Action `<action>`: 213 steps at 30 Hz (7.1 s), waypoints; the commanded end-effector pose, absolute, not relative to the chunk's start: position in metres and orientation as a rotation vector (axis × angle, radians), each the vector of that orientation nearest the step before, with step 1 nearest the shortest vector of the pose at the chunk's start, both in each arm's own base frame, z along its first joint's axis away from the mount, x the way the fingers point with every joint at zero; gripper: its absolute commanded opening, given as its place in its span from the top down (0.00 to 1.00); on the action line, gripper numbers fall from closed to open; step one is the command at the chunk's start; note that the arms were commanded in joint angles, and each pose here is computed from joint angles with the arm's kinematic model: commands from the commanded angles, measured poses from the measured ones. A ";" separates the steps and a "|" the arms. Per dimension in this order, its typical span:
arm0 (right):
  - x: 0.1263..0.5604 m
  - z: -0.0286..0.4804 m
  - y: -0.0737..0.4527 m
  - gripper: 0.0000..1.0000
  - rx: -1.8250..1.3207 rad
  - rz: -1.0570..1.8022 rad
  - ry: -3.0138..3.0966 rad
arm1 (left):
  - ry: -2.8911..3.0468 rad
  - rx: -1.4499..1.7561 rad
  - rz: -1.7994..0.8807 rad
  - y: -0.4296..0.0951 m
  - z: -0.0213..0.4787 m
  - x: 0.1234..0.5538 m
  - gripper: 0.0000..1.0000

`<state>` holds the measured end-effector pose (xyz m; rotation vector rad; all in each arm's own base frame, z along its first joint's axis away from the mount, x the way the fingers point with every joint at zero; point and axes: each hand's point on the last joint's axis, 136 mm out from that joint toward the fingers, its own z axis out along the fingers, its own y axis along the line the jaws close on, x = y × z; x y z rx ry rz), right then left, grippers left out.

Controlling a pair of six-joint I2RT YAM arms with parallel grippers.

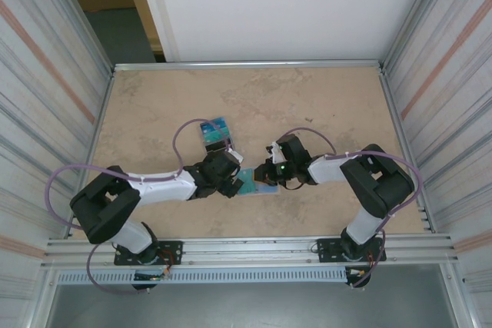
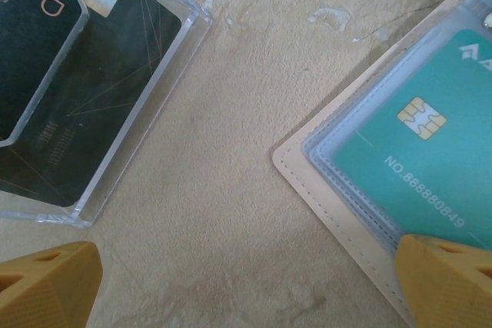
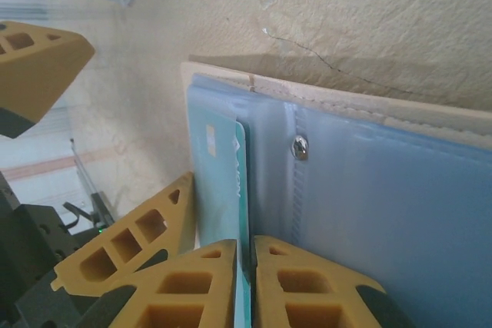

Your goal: Take the credit cards out of the card holder

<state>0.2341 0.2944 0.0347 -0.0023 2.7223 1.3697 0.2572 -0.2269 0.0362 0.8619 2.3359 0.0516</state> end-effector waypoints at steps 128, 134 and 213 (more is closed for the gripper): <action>0.242 0.044 0.250 0.98 0.104 1.300 2.724 | 2.266 1.047 0.097 -0.262 0.035 0.272 0.01; 0.242 0.047 0.248 0.96 0.112 1.293 2.710 | 2.281 1.044 0.104 -0.259 0.031 0.270 0.01; 0.176 0.246 0.273 1.00 -1.170 0.954 2.035 | 1.577 1.395 -0.779 -0.294 0.266 0.198 0.17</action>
